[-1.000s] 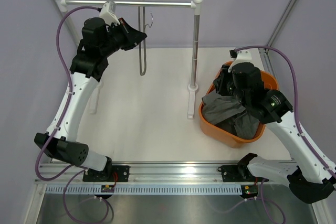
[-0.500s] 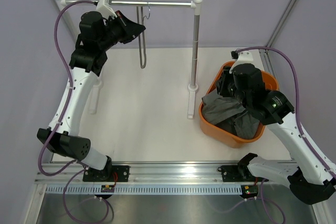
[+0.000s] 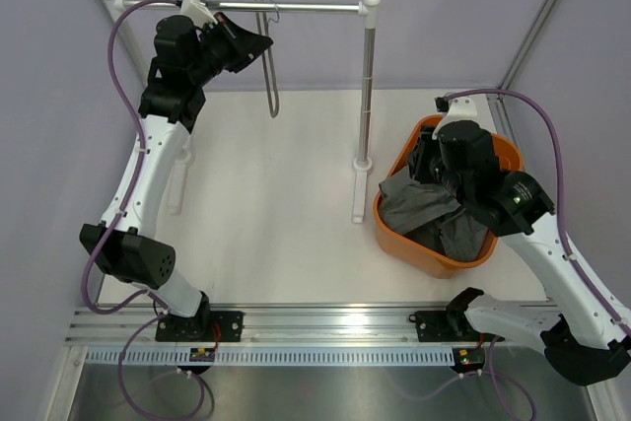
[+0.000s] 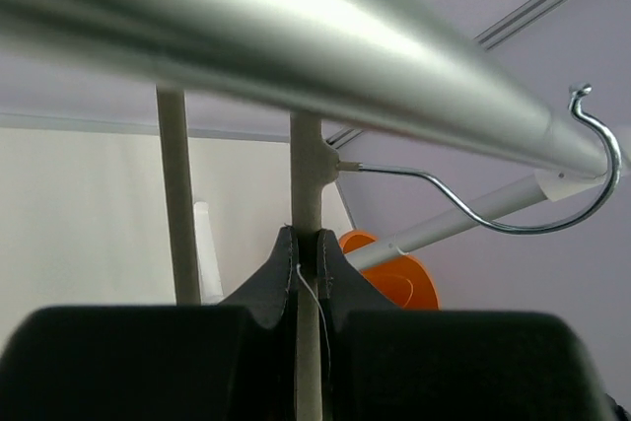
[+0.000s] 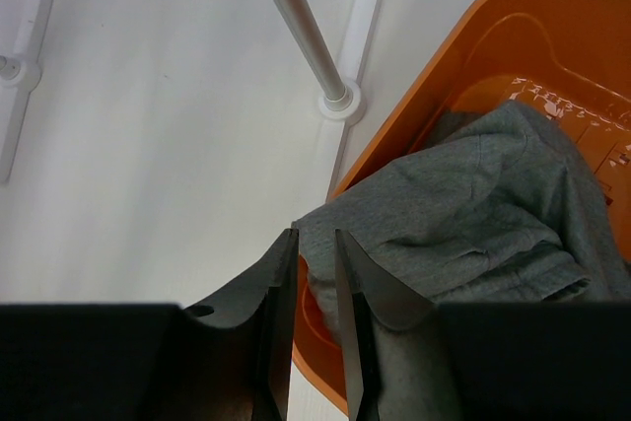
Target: Remove the shorts from the hanger
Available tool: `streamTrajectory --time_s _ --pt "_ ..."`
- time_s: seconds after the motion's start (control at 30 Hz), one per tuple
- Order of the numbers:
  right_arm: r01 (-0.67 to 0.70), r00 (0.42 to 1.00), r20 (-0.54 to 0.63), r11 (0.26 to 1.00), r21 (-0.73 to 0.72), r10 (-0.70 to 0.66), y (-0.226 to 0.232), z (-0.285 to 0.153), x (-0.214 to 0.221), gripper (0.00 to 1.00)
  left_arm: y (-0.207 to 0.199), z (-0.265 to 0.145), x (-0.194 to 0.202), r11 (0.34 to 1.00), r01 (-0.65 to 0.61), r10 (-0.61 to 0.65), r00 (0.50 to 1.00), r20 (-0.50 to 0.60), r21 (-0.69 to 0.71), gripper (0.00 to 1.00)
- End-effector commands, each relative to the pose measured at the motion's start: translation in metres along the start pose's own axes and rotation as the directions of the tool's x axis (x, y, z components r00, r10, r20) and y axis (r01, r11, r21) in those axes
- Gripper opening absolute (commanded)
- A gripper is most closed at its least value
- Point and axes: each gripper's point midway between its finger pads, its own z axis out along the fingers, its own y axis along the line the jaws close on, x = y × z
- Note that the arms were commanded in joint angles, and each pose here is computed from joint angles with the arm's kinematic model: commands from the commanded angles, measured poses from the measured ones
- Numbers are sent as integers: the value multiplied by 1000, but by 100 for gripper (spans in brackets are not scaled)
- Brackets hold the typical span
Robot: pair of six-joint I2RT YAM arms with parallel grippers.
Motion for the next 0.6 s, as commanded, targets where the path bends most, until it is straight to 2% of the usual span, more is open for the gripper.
streamTrajectory --time_s 0.0,0.17,0.57 --pt "10 1000 13 1000 4 -10 -2 -5 -1 29 -29 -5 -25 993 -12 2 997 79 120 0" --pt "10 1000 16 1000 8 -10 -4 -7 -2 30 -35 -6 -31 989 3 -15 996 85 150 0" --pt "9 1000 14 1000 9 -9 -4 -9 -2 29 -26 3 -19 972 131 -133 991 2 194 1"
